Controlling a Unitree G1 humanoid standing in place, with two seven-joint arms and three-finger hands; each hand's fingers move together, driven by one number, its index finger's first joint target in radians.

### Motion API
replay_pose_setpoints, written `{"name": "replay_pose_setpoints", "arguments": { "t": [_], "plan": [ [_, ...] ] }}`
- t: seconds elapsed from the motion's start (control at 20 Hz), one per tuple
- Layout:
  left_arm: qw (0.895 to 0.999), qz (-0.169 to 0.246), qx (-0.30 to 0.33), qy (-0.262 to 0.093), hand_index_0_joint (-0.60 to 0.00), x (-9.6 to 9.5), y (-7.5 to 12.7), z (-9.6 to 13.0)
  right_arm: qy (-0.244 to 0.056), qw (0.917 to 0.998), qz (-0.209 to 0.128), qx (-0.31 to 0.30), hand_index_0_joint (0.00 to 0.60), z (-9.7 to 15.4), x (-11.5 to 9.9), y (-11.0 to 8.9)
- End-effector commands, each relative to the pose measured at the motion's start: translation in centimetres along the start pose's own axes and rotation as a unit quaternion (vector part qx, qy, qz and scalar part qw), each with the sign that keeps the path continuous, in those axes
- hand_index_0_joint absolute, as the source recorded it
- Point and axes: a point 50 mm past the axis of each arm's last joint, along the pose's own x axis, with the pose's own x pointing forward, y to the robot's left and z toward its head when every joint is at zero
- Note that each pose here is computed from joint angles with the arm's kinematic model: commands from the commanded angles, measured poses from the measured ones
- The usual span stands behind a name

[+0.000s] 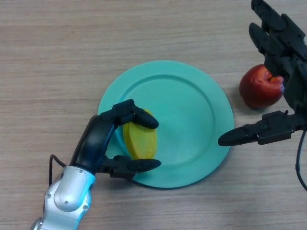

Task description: Pick up the yellow starfruit and place it on the plate

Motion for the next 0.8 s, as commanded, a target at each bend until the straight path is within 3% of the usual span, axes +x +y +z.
{"name": "replay_pose_setpoints", "arguments": {
  "t": [0.05,0.1,0.35,0.4,0.45,0.6,0.65,0.8],
  "plan": [
    [0.994,0.039,-0.017,-0.103,-0.6,0.7,0.9,3.6,-0.102,0.993,-0.032,-0.052,0.0,3.4,-0.6,-2.0],
    [0.994,0.04,-0.007,-0.1,-0.6,0.9,0.7,3.5,-0.112,0.9911,-0.039,-0.061,0.0,3.6,-0.6,-2.2],
    [0.997,0.031,0.042,-0.054,-0.6,1.4,0.2,2.5,-0.109,0.991,-0.051,-0.059,0.0,3.2,-0.9,-2.4],
    [0.996,0.036,0.054,-0.054,-0.552,1.5,0.2,2.4,-0.111,0.9907,-0.053,-0.058,0.0,3.3,-0.9,-2.4],
    [0.996,0.036,0.058,-0.052,-0.453,1.5,0.1,2.4,-0.111,0.9907,-0.054,-0.058,0.0,3.3,-1.0,-2.4],
    [0.995,0.04,0.087,-0.043,-0.053,1.4,0.2,2.5,-0.11,0.9911,-0.056,-0.051,0.0,3.3,-1.3,-2.4],
    [0.995,0.043,0.084,-0.043,-0.001,1.3,0.5,3.1,-0.108,0.9913,-0.058,-0.049,0.0,3.2,-1.4,-2.3],
    [0.995,0.052,0.045,-0.074,0.0,0.4,1.4,5.4,-0.111,0.9904,-0.065,-0.049,0.0,3.5,-1.0,-2.4]
  ]
}}
